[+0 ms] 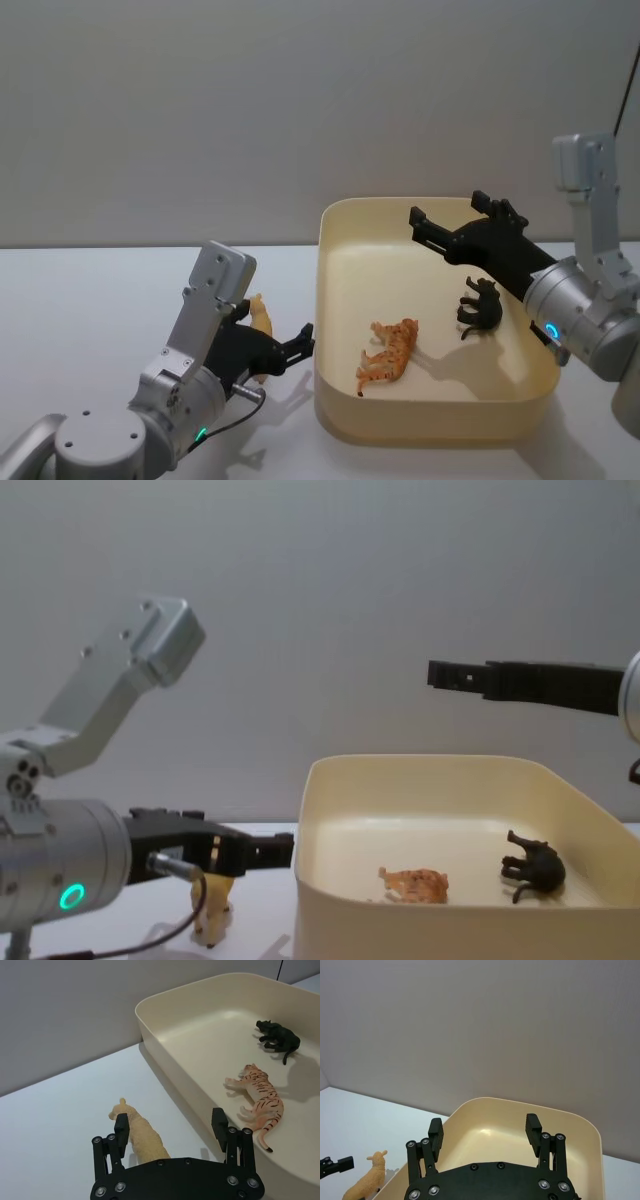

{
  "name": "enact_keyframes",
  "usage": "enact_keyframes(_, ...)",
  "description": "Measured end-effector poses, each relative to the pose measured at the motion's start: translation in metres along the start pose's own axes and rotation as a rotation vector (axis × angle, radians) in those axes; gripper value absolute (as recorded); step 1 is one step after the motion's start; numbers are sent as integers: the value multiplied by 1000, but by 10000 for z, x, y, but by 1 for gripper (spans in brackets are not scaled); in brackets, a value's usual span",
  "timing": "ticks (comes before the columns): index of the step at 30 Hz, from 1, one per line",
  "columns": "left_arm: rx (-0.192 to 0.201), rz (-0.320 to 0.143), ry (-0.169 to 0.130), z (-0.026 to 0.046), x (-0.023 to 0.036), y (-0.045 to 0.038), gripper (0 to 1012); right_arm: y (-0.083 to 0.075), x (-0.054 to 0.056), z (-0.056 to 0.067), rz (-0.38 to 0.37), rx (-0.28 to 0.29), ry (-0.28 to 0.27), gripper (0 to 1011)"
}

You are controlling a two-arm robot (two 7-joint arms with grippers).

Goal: Pick up the toy alternately with two hands and place it into the central storage box.

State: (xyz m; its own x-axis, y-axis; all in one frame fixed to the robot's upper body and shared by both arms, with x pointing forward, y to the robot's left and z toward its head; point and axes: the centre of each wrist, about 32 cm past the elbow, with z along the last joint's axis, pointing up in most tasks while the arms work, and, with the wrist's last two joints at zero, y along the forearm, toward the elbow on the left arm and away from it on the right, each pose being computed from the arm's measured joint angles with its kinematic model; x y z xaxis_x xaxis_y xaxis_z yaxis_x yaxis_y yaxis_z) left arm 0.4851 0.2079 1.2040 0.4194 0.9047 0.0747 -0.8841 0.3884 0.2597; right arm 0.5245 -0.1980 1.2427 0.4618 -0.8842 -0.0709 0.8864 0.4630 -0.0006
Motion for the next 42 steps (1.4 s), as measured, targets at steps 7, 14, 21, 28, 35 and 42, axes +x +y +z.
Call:
enact_keyframes(7,53,31,37,-60,-15,-69,1001,0,0,1,0,0,0,1001)
enact_keyframes(14,93,57,67,-116,-10,-125,1001,0,0,1,0,0,0,1001)
enact_keyframes(21,115,71,84,-149,-5,-155,881,0,0,0,0,0,0,1001)
enact_keyframes(28,128,80,94,-167,-1,-173,672,0,0,1,0,0,0,1001)
enact_keyframes(35,135,84,99,-177,-1,-183,450,0,0,0,0,0,0,1001)
enact_keyframes(42,135,90,100,-175,4,-182,359,0,0,1,0,0,0,1001)
